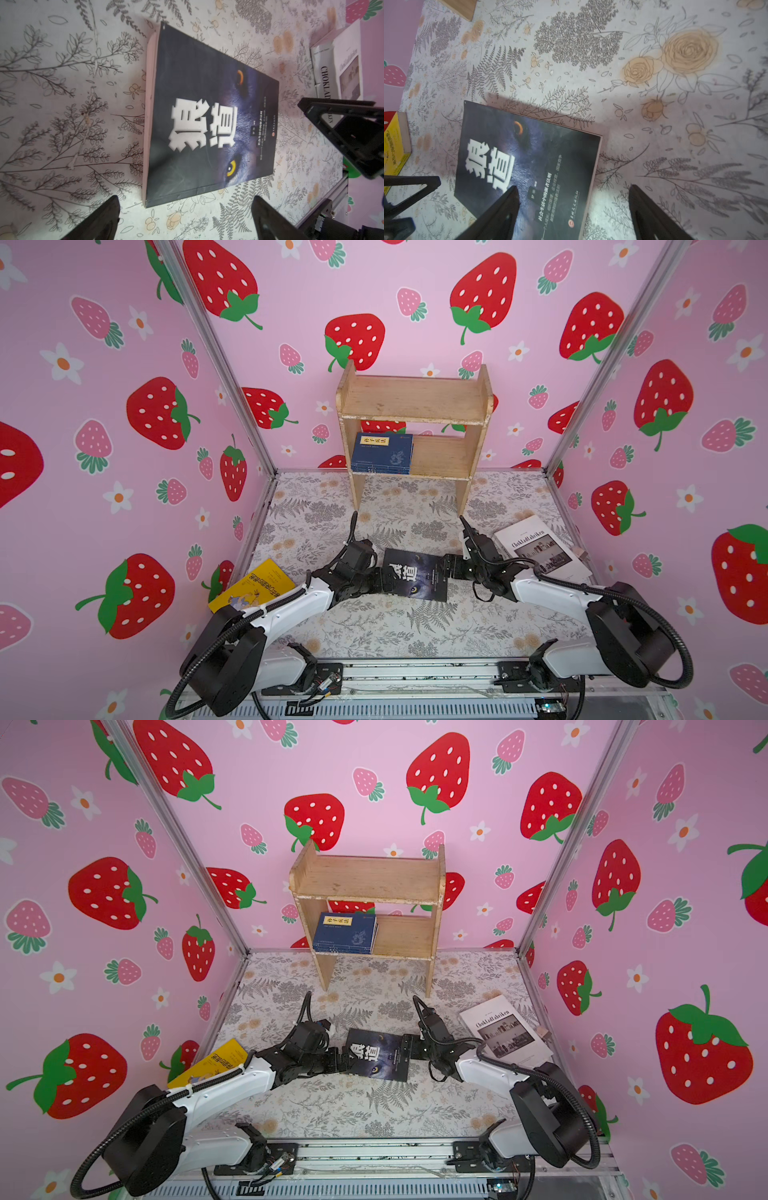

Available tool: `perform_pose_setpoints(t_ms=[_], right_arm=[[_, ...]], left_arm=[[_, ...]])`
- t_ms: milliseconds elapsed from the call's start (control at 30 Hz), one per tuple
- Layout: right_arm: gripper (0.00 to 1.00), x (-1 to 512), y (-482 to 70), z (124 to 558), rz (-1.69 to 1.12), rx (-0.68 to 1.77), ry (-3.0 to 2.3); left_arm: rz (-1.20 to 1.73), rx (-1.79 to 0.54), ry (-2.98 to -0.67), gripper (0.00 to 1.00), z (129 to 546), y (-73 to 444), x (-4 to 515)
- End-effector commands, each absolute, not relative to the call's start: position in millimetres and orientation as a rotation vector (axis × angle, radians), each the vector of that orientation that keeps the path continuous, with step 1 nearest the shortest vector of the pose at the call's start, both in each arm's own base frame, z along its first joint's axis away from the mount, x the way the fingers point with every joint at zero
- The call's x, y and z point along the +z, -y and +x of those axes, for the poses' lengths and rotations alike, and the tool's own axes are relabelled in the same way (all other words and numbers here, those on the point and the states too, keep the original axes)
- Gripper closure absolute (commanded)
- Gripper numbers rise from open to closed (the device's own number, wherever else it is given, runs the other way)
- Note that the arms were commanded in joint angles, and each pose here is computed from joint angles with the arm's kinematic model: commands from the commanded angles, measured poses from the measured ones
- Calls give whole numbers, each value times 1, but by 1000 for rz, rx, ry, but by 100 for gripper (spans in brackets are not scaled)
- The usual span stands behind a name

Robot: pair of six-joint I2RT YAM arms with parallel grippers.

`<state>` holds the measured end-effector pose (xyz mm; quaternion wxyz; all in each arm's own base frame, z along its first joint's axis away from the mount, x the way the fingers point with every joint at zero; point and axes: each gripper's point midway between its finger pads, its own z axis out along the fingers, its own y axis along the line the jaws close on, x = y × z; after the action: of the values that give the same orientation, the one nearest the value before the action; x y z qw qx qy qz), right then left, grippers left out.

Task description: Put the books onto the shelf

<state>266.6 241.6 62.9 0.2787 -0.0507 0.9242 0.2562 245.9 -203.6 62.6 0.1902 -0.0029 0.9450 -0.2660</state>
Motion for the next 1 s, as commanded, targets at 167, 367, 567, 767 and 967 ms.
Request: perform_pose_setpoints(t_ms=[167, 367, 567, 767, 967], right_arm=[[27, 36, -252, 259, -71, 722, -2528], [42, 7, -264, 254, -92, 762, -2588], [54, -20, -273, 246, -90, 839, -2632], [55, -28, -281, 243, -111, 901, -2641], [55, -32, -286, 242, -135, 915, -2653]], left_arm=[[-104, -891, -2694, 0, 248, 216, 42], [-196, -1090, -2667, 1, 252, 233, 42], [-227, -1393, -2418, 2, 272, 247, 104], [-216, -1536, -2190, 2, 281, 248, 165], [-230, -1507, -2154, 2, 281, 241, 179]])
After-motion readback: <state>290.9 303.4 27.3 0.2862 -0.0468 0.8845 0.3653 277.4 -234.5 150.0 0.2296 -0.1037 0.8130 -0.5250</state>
